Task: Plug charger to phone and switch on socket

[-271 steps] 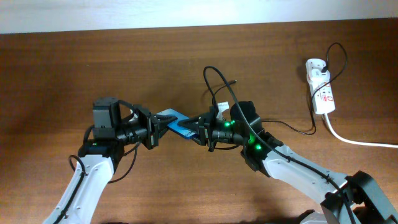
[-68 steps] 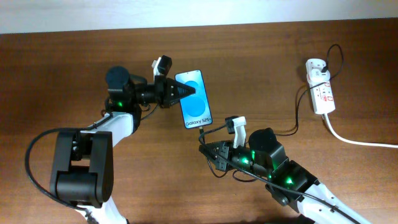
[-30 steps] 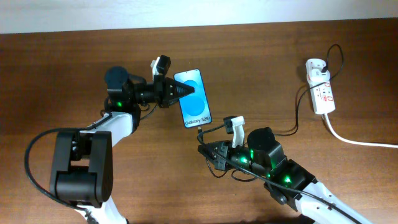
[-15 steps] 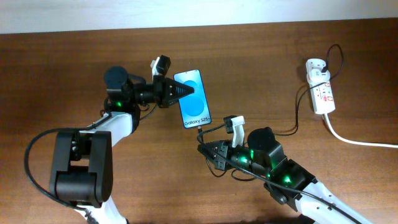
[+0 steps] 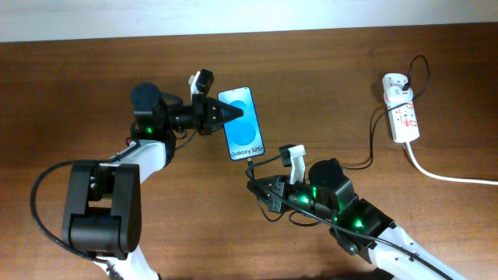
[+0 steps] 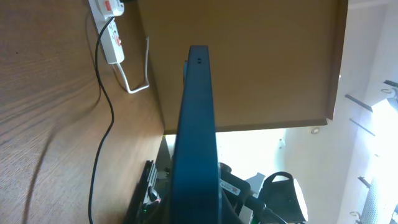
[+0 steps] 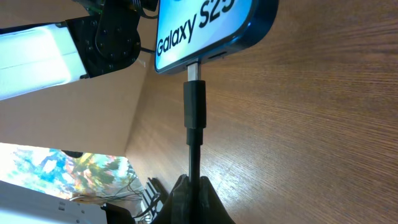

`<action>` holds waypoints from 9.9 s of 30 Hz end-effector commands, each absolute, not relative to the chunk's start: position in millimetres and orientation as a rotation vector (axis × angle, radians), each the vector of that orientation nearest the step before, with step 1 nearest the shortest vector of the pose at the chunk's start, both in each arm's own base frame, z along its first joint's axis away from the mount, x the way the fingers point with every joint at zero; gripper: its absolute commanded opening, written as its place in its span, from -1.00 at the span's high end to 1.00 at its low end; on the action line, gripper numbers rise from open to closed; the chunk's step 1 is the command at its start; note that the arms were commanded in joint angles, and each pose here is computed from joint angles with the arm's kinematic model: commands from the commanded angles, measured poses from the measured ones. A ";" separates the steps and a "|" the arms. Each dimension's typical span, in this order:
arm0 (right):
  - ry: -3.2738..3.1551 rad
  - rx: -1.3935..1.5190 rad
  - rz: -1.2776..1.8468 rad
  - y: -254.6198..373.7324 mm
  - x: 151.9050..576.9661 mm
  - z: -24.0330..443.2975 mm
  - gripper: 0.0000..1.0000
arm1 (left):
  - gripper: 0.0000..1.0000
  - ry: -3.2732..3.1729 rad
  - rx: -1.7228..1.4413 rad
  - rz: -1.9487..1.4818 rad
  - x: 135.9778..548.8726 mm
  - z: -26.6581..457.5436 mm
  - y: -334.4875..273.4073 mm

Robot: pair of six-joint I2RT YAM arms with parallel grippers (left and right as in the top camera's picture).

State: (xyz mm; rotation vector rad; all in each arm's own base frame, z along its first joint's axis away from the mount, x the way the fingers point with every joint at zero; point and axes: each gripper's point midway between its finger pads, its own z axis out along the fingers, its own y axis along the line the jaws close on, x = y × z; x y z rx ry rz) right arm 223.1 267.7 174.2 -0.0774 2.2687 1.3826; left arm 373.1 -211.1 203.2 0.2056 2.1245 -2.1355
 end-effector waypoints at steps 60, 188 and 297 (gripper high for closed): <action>2.111 -0.280 0.620 272.5 302.5 230.4 0.78 | 1.00 2.105 0.559 -2.176 327.4 199.6 -246.8; 2.319 1.130 -0.065 -113.5 286.5 233.9 -1.00 | -0.99 2.406 -0.127 0.010 296.2 305.6 -58.2; 2.085 0.939 0.266 -115.0 401.3 362.7 0.92 | -0.99 1.746 -0.640 0.076 34.1 289.4 65.2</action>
